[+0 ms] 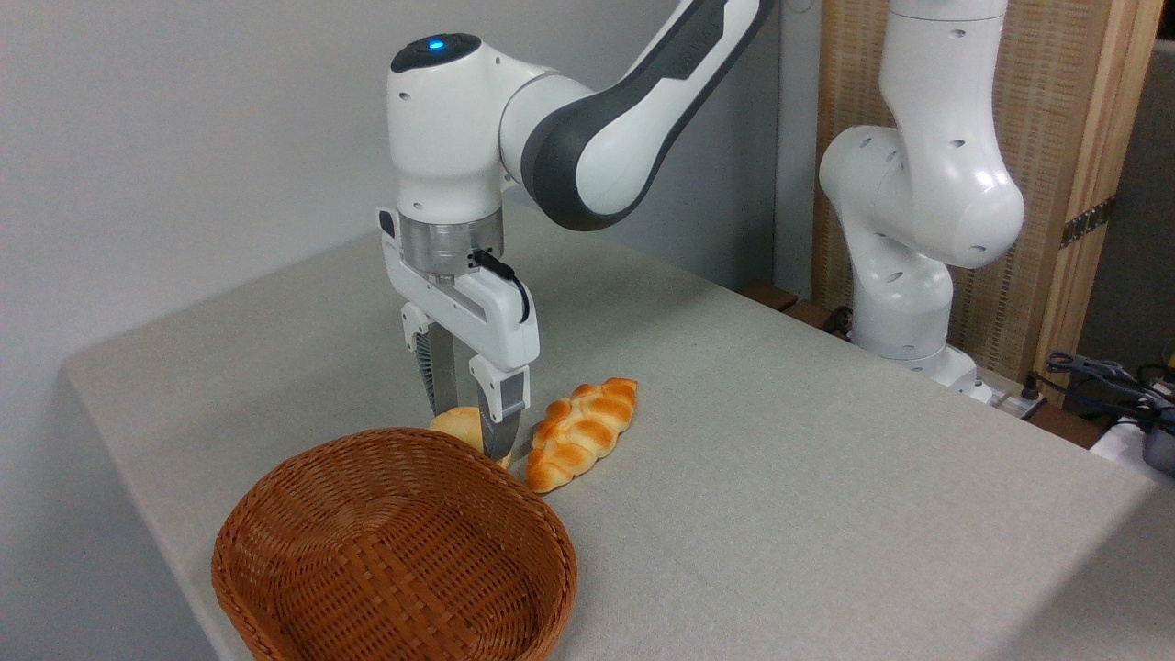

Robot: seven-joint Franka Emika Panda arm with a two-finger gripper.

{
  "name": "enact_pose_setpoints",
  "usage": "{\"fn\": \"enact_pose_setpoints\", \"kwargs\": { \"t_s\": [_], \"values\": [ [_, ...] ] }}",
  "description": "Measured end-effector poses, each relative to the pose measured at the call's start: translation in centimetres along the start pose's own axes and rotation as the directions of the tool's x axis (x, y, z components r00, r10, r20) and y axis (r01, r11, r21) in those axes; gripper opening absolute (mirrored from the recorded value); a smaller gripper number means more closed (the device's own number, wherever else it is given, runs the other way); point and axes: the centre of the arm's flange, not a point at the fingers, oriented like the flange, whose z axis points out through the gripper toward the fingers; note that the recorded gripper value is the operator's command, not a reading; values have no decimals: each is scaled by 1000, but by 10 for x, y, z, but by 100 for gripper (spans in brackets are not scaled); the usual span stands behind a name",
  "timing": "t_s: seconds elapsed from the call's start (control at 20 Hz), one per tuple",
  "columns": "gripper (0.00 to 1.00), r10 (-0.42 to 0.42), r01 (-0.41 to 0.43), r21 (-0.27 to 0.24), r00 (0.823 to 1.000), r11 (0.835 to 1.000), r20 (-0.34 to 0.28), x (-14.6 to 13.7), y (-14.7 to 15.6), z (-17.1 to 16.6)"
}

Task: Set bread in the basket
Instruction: 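Close the gripper on the round bread roll, then lift the roll and carry it over the wicker basket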

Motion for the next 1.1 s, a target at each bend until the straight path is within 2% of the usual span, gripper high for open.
{"fn": "enact_pose_setpoints", "kwargs": {
  "t_s": [0.5,0.8,0.95,1.1],
  "values": [
    [51,2,-2,-1,1000,1000,2,0,1,0],
    [52,53,-52,-29,998,998,42,10,36,-4],
    [52,49,-48,-16,999,999,21,18,49,-18],
    [52,38,-38,7,999,999,-22,27,46,-41]
  ]
}}
